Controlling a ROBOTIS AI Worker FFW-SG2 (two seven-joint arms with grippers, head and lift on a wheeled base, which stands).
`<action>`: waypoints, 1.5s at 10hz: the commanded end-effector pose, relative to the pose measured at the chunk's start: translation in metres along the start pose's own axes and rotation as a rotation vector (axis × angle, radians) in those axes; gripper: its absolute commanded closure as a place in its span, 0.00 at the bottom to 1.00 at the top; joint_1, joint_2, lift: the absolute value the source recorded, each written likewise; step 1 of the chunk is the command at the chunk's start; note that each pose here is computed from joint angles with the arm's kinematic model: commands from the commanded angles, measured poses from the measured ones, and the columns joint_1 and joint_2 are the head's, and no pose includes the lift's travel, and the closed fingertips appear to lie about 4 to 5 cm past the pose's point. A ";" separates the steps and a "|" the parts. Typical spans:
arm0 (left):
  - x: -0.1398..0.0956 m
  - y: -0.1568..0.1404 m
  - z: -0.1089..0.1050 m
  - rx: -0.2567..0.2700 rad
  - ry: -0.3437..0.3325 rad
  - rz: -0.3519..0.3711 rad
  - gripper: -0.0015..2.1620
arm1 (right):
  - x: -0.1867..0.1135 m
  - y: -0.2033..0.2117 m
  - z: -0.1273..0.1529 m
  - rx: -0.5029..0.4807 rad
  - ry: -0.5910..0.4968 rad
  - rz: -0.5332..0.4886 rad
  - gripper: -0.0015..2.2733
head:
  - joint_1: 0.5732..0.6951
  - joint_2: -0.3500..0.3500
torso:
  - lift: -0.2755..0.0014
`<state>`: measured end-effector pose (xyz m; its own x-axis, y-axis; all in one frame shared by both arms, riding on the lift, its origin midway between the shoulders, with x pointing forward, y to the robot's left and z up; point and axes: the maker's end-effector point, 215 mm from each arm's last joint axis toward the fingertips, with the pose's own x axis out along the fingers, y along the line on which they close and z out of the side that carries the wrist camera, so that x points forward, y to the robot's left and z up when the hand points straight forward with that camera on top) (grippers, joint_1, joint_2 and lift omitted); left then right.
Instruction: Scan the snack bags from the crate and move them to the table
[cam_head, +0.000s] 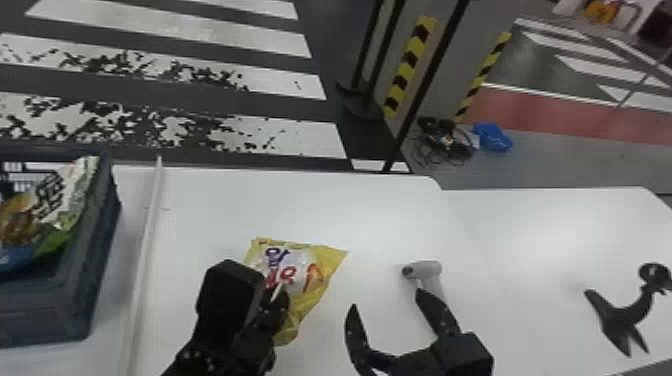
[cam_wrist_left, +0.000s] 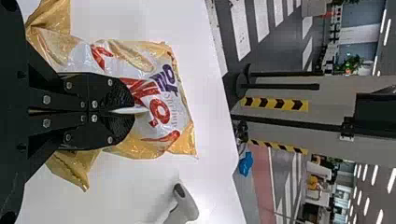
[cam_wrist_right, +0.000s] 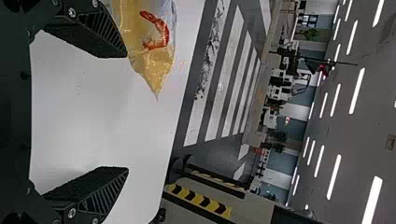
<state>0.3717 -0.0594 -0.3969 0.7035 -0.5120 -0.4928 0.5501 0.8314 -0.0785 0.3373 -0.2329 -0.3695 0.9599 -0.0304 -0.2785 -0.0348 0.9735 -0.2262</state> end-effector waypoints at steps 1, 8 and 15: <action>0.010 -0.005 -0.014 -0.008 0.005 -0.014 0.85 | 0.000 0.000 0.001 0.000 -0.002 0.001 0.06 | 1.00 0.00 | 0.65; 0.050 -0.044 -0.046 -0.052 0.032 -0.137 0.85 | 0.000 0.000 0.001 0.000 -0.002 0.001 0.06 | 1.00 0.00 | 0.65; 0.043 -0.019 -0.020 0.019 -0.006 -0.054 0.02 | -0.002 -0.004 0.001 -0.009 -0.001 -0.003 0.06 | 1.00 0.00 | 0.65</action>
<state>0.3807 -0.0959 -0.4427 0.6652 -0.5574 -0.4969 0.5968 0.7968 -0.0947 0.3354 -0.2368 -0.3673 0.9602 -0.0329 -0.2773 -0.0346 0.9713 -0.2351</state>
